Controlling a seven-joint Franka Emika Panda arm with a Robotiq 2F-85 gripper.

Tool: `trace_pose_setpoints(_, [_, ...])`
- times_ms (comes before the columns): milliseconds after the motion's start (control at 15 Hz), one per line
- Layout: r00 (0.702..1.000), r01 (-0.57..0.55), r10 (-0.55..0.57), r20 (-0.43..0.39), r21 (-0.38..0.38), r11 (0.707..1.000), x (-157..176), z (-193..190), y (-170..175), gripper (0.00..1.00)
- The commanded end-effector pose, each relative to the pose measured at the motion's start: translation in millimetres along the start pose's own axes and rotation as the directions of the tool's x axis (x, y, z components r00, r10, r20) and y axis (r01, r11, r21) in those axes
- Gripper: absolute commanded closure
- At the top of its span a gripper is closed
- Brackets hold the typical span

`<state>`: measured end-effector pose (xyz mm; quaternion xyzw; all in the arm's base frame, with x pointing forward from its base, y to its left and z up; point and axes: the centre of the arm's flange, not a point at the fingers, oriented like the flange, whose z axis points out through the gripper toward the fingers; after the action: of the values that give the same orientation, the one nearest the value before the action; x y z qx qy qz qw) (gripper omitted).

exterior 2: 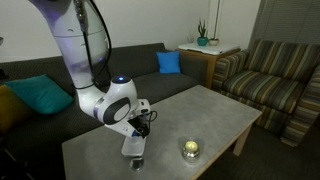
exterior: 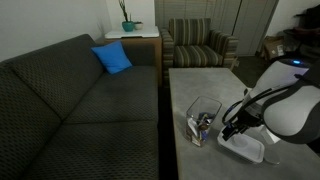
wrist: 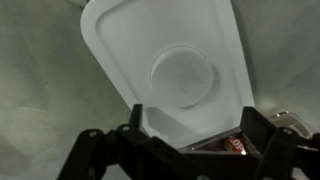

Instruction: Place the lid on the container then push the button

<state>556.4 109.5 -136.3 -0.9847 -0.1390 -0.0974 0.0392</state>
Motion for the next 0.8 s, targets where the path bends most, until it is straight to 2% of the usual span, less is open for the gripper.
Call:
trace_pose_setpoints(0, [0.999, -0.013, 0.012, 0.046, 0.008, 1.0, -5.7, -37.6, -3.5, 0.0])
trace_pose_setpoints(400, [0.991, -0.012, 0.007, 0.132, 0.042, 0.999, -21.3, -48.8, -10.3, 0.0])
trace_pose_setpoints(733, [0.985, -0.052, 0.062, 0.16, -0.064, 0.997, -38.2, -33.9, -0.8, 0.0])
